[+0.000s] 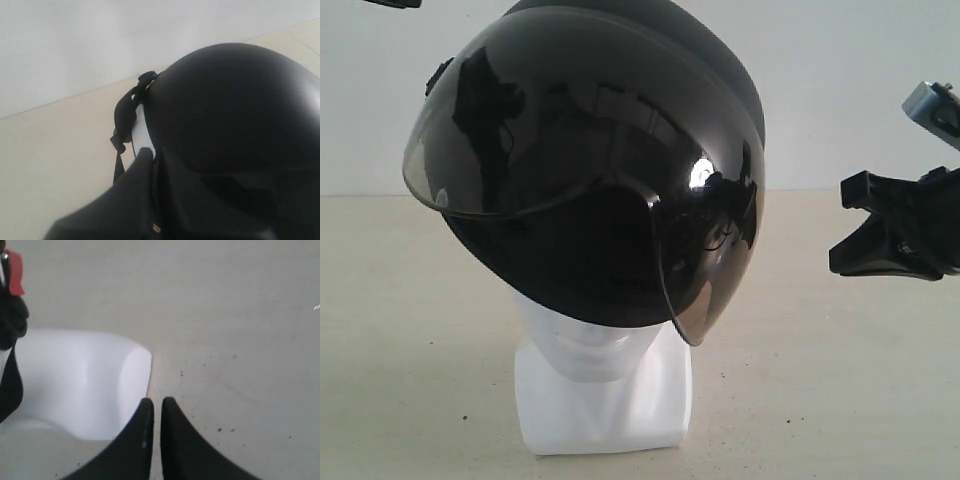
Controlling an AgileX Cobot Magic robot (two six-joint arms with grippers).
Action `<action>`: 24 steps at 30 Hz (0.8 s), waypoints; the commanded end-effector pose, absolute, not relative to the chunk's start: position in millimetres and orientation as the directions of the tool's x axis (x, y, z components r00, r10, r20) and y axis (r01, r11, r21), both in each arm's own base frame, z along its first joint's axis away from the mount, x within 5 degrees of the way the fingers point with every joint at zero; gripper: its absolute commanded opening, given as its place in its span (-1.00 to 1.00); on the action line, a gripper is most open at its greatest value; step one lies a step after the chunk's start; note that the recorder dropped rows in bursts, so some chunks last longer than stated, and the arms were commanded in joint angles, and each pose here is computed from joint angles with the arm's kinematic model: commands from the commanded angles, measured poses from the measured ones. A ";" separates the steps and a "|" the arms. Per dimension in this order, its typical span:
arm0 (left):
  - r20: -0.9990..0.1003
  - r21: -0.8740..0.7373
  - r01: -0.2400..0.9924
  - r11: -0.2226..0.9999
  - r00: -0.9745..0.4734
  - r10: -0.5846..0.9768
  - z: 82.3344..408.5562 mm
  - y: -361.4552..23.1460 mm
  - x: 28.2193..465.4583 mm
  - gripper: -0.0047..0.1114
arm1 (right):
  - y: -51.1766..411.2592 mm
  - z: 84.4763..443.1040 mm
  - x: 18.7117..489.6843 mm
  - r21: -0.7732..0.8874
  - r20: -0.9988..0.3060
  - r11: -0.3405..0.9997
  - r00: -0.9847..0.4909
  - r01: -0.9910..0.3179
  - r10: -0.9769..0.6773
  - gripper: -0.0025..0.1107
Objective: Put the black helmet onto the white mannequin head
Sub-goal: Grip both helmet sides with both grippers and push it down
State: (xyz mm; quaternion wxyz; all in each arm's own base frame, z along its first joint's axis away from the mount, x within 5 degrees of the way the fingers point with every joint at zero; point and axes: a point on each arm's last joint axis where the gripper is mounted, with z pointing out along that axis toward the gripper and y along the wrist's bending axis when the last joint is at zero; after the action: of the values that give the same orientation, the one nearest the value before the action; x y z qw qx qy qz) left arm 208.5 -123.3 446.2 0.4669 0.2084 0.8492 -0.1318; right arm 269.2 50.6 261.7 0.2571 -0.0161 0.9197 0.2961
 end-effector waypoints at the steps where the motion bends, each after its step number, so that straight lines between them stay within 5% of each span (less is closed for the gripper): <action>1: -0.817 -0.016 0.482 0.876 -0.511 0.266 440.9 -124.3 211.4 -0.84 | 43.6 264.6 278.2 0.510 -0.546 0.852 -0.810 -0.121 0.212 -0.84; 4: -0.808 0.019 0.480 0.877 -0.509 0.297 438.4 -123.5 213.7 -0.84 | 45.8 264.6 276.4 0.586 -0.464 0.810 -0.832 -0.031 0.304 -0.84; 17: -0.809 0.065 0.471 0.880 -0.491 0.323 438.9 -120.9 215.4 -0.84 | 64.4 268.9 269.9 0.715 -0.383 0.692 -0.885 -0.101 0.266 -0.84; 24: -0.813 0.065 0.471 0.880 -0.487 0.321 439.4 -121.1 215.7 -0.84 | 118.5 260.4 269.9 0.694 -0.423 0.703 -0.879 -0.156 0.222 -0.84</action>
State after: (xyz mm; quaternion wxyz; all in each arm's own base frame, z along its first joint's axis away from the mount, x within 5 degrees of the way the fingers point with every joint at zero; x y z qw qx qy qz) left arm 214.8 -122.0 435.7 0.4395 0.2301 0.8640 -0.0862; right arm 270.2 104.4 261.8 0.2345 0.0170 0.8918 0.3865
